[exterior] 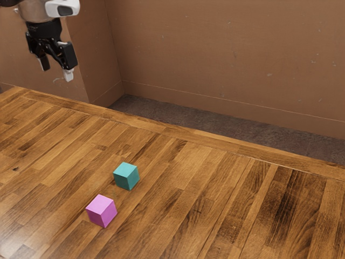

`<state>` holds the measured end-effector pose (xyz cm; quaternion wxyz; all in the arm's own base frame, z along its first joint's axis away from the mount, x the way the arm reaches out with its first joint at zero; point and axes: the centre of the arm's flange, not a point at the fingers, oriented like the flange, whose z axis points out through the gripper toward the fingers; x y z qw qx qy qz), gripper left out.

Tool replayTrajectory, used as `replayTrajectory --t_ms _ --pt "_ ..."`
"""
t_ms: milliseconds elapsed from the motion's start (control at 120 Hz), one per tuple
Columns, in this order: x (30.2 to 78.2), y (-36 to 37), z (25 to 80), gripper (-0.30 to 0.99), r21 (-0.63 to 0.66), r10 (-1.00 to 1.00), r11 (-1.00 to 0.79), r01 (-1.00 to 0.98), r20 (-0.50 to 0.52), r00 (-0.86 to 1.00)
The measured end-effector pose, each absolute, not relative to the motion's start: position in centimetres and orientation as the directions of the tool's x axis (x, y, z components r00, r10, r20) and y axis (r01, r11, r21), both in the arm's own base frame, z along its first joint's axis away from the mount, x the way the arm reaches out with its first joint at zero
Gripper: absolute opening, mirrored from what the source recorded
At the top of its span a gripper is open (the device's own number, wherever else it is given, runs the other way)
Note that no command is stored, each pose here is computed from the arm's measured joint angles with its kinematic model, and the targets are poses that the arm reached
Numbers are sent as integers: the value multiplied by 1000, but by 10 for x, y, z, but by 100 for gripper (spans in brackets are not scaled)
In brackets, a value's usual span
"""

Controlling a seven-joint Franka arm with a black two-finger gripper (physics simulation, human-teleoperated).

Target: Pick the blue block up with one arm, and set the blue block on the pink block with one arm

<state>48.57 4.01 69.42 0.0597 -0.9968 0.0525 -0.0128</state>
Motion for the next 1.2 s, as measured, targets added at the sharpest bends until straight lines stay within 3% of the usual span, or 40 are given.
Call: replayTrajectory --t_ms 150,342,450,600,742,892,1200 --pt "488 39 690 69 -112 -99 -989 -94 41 994" --pt "397 20 658 69 -110 -127 -986 -127 -6 992" --pt "386 19 601 69 -91 -203 -973 -210 -80 976" --pt "430 8 513 69 -16 -433 -900 -435 -64 899" --pt "480 -3 485 69 -12 -617 -787 -617 3 787" --pt "526 -2 428 69 3 -748 -663 -748 -2 663" --pt "573 7 367 69 -40 -907 -420 -907 -9 421"
